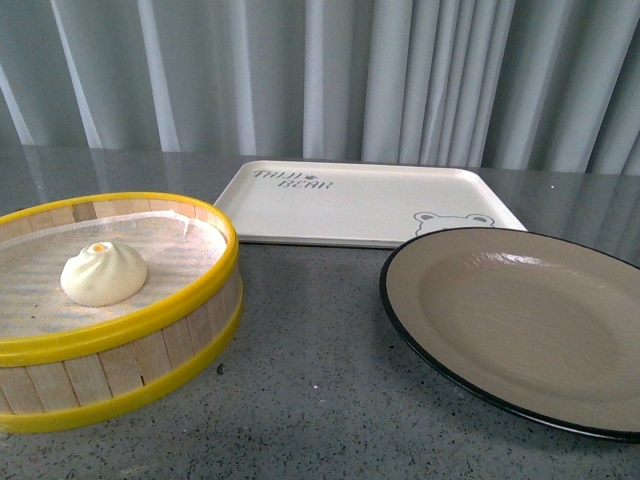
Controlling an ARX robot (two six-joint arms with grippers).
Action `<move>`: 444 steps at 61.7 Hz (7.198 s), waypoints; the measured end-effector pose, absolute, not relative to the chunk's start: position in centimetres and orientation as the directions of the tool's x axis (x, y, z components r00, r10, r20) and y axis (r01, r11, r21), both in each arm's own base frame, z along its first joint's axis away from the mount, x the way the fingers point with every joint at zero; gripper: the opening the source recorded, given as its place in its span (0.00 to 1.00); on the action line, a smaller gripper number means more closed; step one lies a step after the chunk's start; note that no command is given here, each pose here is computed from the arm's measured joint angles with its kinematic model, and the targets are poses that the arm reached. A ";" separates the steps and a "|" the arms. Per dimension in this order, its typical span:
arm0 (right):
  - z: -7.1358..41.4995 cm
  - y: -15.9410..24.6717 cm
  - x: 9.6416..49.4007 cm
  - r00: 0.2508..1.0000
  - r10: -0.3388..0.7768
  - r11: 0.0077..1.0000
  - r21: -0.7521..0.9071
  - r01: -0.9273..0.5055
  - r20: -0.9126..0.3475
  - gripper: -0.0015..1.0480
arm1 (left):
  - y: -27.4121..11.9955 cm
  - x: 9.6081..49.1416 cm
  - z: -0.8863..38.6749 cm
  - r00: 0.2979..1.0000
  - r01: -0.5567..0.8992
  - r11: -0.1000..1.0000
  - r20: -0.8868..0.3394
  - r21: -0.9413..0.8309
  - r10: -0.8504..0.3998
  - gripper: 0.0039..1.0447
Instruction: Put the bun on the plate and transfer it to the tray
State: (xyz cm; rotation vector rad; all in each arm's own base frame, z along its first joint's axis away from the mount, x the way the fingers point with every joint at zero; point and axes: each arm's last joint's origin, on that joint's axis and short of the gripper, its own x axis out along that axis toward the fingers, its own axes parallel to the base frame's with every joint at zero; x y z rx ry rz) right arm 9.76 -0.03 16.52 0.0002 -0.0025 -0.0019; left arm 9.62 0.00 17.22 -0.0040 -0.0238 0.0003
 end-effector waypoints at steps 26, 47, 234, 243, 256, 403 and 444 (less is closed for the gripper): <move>16.5 0.0 9.8 1.000 -0.002 1.000 0.000 0.002 0.002 0.92 | 0.0 9.6 17.2 1.000 0.000 1.000 0.024 -0.004 0.000 0.94; 16.5 0.0 9.8 1.000 -0.002 1.000 0.000 0.002 0.002 0.92 | 0.0 9.6 17.2 1.000 0.000 1.000 0.023 -0.004 0.000 0.94; 16.5 0.0 9.8 1.000 -0.001 1.000 0.000 0.001 0.002 0.92 | -1.5 34.7 21.8 0.791 0.236 0.972 -0.583 0.012 -0.185 0.94; 16.5 0.0 9.8 1.000 -0.001 1.000 0.000 0.001 0.002 0.92 | -1.3 34.3 21.8 0.783 0.244 0.970 -0.588 -0.007 -0.201 0.94; 16.5 0.0 9.8 1.000 -0.001 1.000 0.000 0.001 0.002 0.92 | -1.3 33.4 21.7 0.774 0.253 0.967 -0.596 -0.018 -0.213 0.94; 16.5 0.0 9.8 1.000 -0.001 1.000 0.000 0.001 0.002 0.92 | -23.7 31.6 26.9 0.589 0.755 0.654 -0.393 -0.043 -0.706 0.04; 16.5 0.0 9.8 1.000 -0.001 1.000 0.000 0.001 0.002 0.92 | -30.0 31.6 24.5 0.520 0.810 0.586 -0.457 -0.005 -0.722 0.04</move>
